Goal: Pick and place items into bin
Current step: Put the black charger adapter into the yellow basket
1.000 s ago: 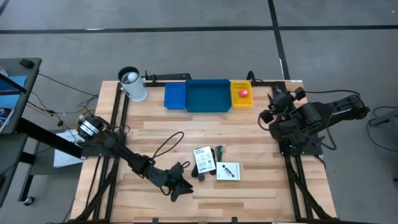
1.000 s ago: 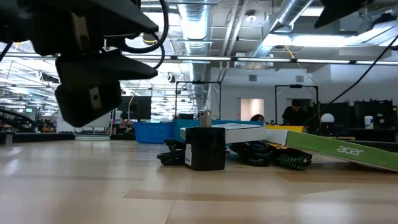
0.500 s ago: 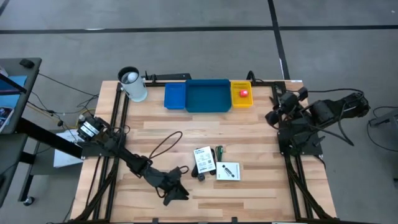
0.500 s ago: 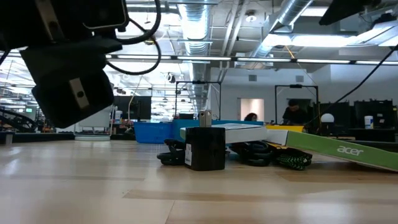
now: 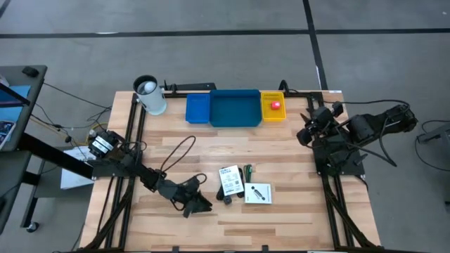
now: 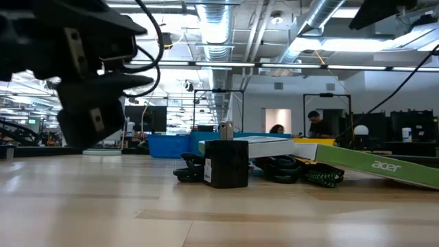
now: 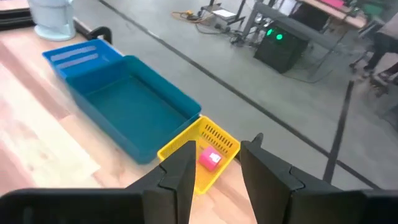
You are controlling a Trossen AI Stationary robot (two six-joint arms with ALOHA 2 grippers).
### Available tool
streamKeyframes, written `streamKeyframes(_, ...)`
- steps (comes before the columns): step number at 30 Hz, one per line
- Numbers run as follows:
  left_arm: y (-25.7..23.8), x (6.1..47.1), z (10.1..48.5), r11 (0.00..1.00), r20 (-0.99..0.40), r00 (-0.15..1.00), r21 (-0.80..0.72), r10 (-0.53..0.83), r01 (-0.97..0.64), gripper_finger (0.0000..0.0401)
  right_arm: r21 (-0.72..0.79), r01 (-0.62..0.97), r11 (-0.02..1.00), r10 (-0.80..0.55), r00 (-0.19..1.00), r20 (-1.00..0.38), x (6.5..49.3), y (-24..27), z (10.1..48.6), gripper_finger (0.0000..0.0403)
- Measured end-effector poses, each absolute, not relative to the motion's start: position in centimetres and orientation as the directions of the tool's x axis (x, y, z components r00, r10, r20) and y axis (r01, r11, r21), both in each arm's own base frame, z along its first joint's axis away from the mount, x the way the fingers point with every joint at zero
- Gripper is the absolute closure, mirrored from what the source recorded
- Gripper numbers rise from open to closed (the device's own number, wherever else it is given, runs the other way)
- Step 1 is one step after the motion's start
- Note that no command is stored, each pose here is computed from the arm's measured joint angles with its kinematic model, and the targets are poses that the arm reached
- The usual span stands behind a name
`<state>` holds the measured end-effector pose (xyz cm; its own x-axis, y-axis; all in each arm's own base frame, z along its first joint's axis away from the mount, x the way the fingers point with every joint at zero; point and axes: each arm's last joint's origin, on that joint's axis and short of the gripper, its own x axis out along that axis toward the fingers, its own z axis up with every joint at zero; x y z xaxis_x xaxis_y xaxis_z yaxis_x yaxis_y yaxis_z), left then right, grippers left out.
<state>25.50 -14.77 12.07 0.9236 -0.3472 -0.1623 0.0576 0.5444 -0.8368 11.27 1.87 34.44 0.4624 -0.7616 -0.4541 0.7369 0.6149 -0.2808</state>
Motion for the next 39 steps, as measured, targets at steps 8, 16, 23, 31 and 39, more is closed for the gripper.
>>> streamKeyframes(8,-12.8,26.4,11.8,0.589,-0.185,0.928,-0.807,-0.324,0.045,0.0197,-0.372,0.677,0.635,-0.760,0.460,-0.460,11.3,1.9,34.4,0.0283)
streamKeyframes(16,-13.7,26.7,11.0,0.627,-0.326,0.860,-0.779,-0.392,-0.010,0.0195,-0.481,0.605,0.635,-0.769,0.437,-0.467,10.8,1.7,34.3,0.0283)
streamKeyframes(23,-16.9,29.2,12.3,0.754,-0.584,0.712,-0.647,-0.390,-0.118,0.0195,-0.543,0.552,0.632,-0.774,0.425,-0.470,10.6,1.6,34.2,0.0283)
streamKeyframes(31,-19.0,31.0,15.8,0.911,-0.650,0.760,-0.310,0.005,-0.272,0.0195,-0.582,0.511,0.633,-0.774,0.425,-0.469,10.6,1.6,34.2,0.0283)
streamKeyframes(39,-19.6,31.0,15.8,0.888,-0.617,0.786,-0.338,0.040,-0.311,0.0195,-0.583,0.509,0.633,-0.774,0.425,-0.469,10.6,1.6,34.2,0.0283)
